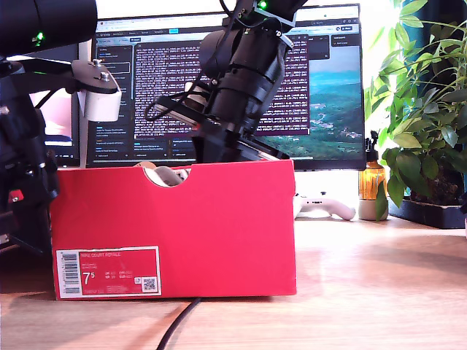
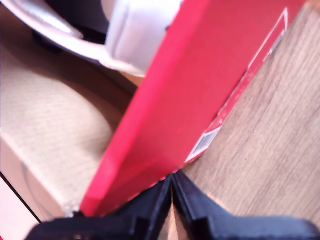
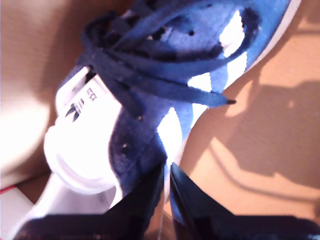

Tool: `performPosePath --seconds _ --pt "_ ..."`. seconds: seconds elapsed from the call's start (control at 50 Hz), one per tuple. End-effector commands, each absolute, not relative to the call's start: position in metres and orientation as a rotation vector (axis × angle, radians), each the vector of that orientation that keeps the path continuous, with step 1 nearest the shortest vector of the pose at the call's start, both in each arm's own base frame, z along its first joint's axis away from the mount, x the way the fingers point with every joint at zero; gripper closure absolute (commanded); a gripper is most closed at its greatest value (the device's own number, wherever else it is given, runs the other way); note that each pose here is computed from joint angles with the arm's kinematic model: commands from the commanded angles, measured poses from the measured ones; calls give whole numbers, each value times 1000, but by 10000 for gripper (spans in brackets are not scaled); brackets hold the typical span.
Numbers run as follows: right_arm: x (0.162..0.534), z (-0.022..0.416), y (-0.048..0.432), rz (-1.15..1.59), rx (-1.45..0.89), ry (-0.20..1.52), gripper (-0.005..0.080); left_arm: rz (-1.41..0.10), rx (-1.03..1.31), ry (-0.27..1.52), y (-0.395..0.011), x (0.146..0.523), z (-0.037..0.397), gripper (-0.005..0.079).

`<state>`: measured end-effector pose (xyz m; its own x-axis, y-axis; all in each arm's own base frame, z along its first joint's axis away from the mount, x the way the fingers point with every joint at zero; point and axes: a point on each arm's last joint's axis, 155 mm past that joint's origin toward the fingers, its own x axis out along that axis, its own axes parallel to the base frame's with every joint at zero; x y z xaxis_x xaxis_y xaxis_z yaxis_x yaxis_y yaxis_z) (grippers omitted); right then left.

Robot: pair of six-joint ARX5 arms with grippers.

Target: Pack the blue shoes by picking the first shoe and placing it inside the red shoebox, left side, then picking and rotating the second shoe and placing it in the shoebox

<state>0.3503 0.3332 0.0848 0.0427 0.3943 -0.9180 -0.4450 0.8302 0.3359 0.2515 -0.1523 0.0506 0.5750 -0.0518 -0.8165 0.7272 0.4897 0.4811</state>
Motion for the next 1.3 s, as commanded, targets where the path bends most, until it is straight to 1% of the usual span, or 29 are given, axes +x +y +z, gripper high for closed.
performPosePath --seconds 0.0,0.12,0.2,0.42,0.64,0.72,0.8,0.88,0.98,1.04,1.16,1.28 --pt "350 73 328 610 -95 1388 765 -547 938 831 -156 255 50 759" --pt "364 68 308 500 -179 1350 759 -547 938 831 -156 255 50 759" --pt "367 68 306 480 -183 1340 753 -547 938 830 -156 255 50 759" --pt "373 77 340 530 -57 1281 755 -546 938 831 -156 255 50 759" --pt "373 82 352 552 8 1278 755 -547 941 835 -155 254 50 759" --pt "374 87 362 602 35 1261 764 -548 943 839 -155 253 49 759" --pt "376 91 369 656 18 1227 764 -548 944 841 -154 253 49 759" --pt "375 85 359 602 -31 1238 764 -548 944 841 -154 253 49 759" --pt "363 76 361 659 -104 1260 764 -548 944 841 -154 253 49 759" --pt "356 76 371 734 -86 1273 764 -548 944 841 -154 253 49 759" --pt "359 75 375 725 -69 1263 764 -548 944 842 -154 253 49 759" --pt "355 79 391 801 -19 1256 764 -549 944 842 -154 253 49 759"
